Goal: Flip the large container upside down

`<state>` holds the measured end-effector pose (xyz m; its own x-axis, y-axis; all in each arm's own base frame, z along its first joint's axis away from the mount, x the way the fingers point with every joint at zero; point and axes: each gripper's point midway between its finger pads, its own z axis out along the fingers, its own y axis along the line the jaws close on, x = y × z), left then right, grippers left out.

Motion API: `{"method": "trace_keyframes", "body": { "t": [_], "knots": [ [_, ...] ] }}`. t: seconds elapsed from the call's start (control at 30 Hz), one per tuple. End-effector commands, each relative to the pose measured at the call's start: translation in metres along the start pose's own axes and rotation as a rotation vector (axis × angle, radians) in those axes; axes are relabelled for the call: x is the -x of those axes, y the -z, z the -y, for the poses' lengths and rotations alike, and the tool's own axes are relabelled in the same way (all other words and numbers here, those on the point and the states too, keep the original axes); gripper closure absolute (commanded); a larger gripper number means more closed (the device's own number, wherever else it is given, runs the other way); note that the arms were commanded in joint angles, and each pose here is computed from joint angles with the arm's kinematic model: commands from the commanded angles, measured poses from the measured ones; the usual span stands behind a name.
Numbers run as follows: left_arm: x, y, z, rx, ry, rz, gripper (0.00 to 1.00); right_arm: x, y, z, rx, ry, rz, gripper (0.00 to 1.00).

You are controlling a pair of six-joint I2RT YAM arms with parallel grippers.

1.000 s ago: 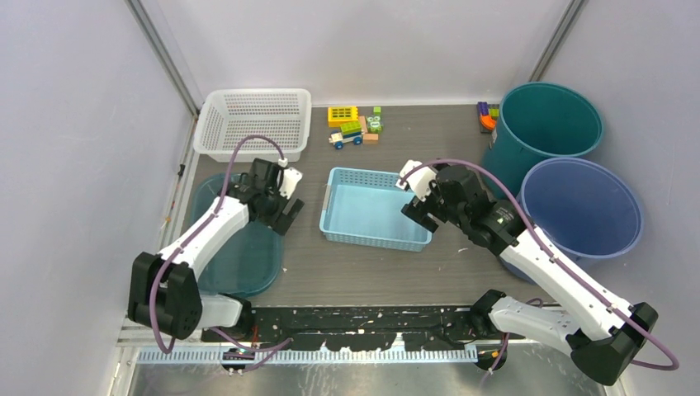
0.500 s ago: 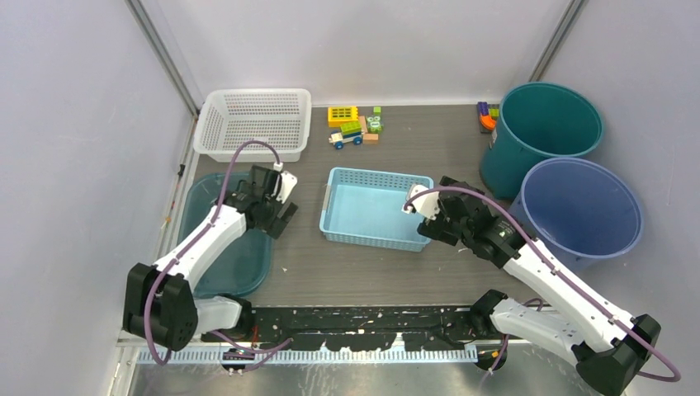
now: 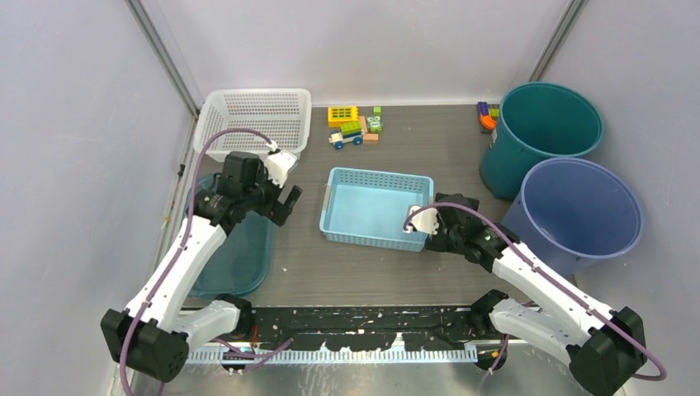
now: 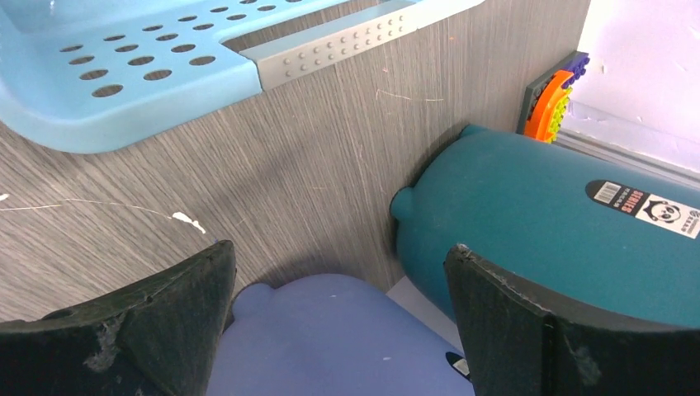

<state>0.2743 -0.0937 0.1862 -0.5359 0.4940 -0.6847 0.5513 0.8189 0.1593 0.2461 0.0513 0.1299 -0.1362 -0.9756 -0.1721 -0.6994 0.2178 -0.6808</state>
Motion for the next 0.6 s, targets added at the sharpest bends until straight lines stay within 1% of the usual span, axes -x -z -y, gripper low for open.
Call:
{"method": "trace_keyframes", "body": {
  "t": [0.0, 0.13, 0.33, 0.47, 0.57],
  "knots": [
    [0.008, 0.016, 0.028, -0.156, -0.047, 0.057, 0.00, 0.015, -0.008, 0.018, -0.039, 0.079, 0.070, 0.00],
    [-0.001, 0.028, 0.041, -0.210, -0.096, 0.091, 0.00, 0.025, -0.017, 0.011, -0.002, 0.093, 0.112, 0.01],
    [-0.005, 0.042, 0.054, -0.233, -0.132, 0.211, 0.00, 0.043, -0.028, 0.000, 0.004, 0.136, 0.224, 0.05],
    [-0.007, 0.048, 0.055, -0.226, -0.142, 0.236, 0.00, 0.056, -0.028, -0.009, 0.014, 0.157, 0.325, 0.07],
    [-0.008, 0.048, 0.055, -0.224, -0.140, 0.238, 0.00, 0.066, -0.022, -0.026, 0.091, 0.166, 0.407, 0.10]
  ]
}}
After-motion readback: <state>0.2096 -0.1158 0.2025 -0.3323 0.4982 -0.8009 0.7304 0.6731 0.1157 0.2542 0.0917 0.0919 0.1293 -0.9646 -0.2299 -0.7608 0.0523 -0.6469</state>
